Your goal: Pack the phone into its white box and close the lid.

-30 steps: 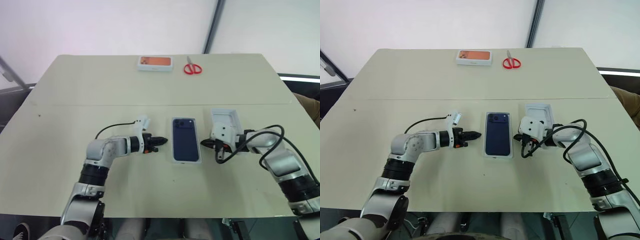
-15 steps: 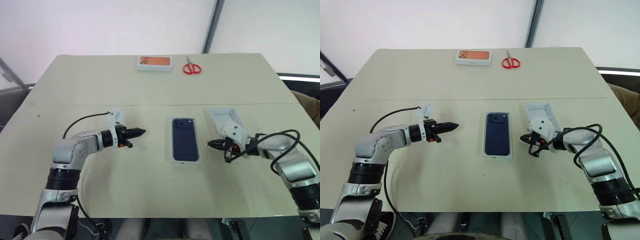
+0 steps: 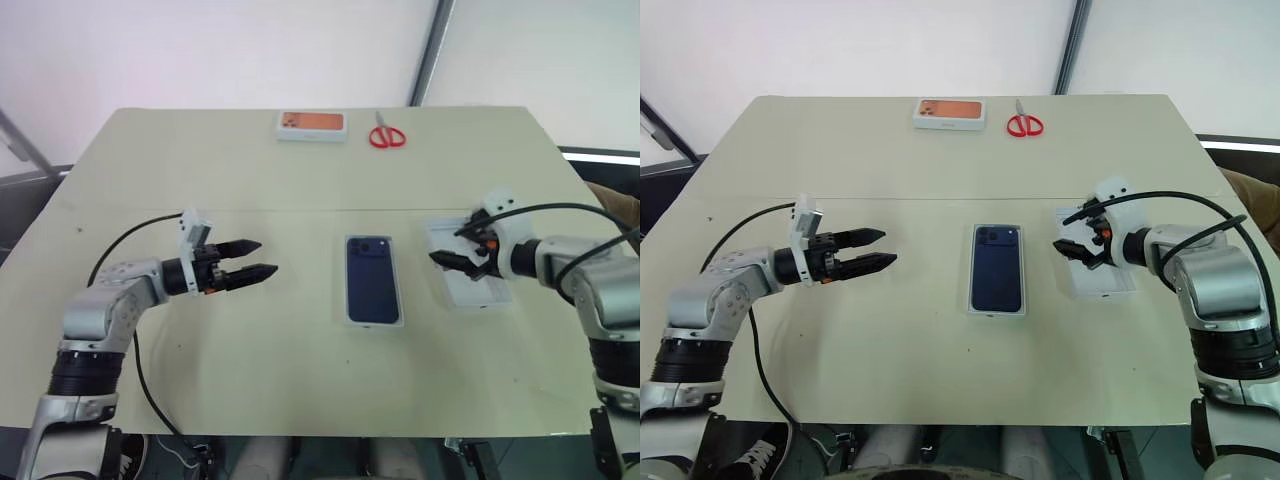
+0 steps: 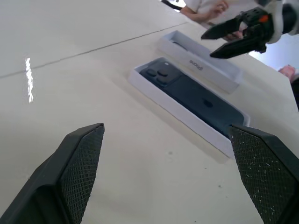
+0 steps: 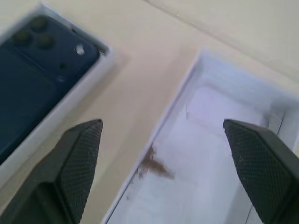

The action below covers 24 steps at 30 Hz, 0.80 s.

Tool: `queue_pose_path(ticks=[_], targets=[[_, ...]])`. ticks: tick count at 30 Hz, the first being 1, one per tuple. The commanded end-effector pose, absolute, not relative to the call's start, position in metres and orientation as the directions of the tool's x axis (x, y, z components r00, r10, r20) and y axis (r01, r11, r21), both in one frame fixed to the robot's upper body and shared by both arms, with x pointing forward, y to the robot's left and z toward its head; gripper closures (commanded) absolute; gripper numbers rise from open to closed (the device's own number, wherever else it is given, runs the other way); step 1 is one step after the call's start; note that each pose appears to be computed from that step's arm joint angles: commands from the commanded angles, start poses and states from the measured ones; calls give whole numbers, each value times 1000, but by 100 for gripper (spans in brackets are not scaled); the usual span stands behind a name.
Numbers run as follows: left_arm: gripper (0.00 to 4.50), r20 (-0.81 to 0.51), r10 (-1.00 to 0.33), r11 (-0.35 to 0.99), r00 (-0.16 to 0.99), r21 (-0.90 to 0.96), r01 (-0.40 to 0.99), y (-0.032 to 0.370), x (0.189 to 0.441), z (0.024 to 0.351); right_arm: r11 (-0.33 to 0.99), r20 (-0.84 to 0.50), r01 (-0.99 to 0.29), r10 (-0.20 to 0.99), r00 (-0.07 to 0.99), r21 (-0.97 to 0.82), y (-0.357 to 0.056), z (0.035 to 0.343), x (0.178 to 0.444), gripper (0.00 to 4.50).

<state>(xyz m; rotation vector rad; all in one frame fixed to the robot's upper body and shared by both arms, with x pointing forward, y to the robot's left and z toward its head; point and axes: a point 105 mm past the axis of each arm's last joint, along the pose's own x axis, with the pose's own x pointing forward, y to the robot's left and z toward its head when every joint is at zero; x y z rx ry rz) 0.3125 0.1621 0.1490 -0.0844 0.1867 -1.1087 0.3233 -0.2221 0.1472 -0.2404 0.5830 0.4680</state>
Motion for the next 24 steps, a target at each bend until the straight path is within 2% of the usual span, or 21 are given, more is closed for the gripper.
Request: queue_pose_path(ticks=[1, 4, 8, 14, 19, 24], targets=[[0, -72, -920, 390, 386, -50, 920, 164, 305, 164, 878, -619, -473, 332, 712, -72, -217, 147, 310, 4], [0, -66, -935, 349, 347, -23, 937, 160, 299, 164, 909, -634, -415, 291, 717, -51, -220, 147, 309, 4], [0, -81, -948, 309, 309, 21, 951, 154, 290, 152, 902, -671, -399, 191, 717, -169, -223, 137, 305, 4], [0, -94, -962, 258, 258, 10, 966, 147, 279, 142, 927, -681, -360, 196, 705, -106, -209, 137, 304, 4], [0, -80, -961, 265, 266, 22, 964, 144, 279, 141, 924, -670, -369, 215, 710, -95, -198, 136, 307, 4], [0, -70, -959, 273, 274, 28, 962, 140, 277, 141, 921, -683, -365, 180, 708, -135, -196, 129, 305, 4]])
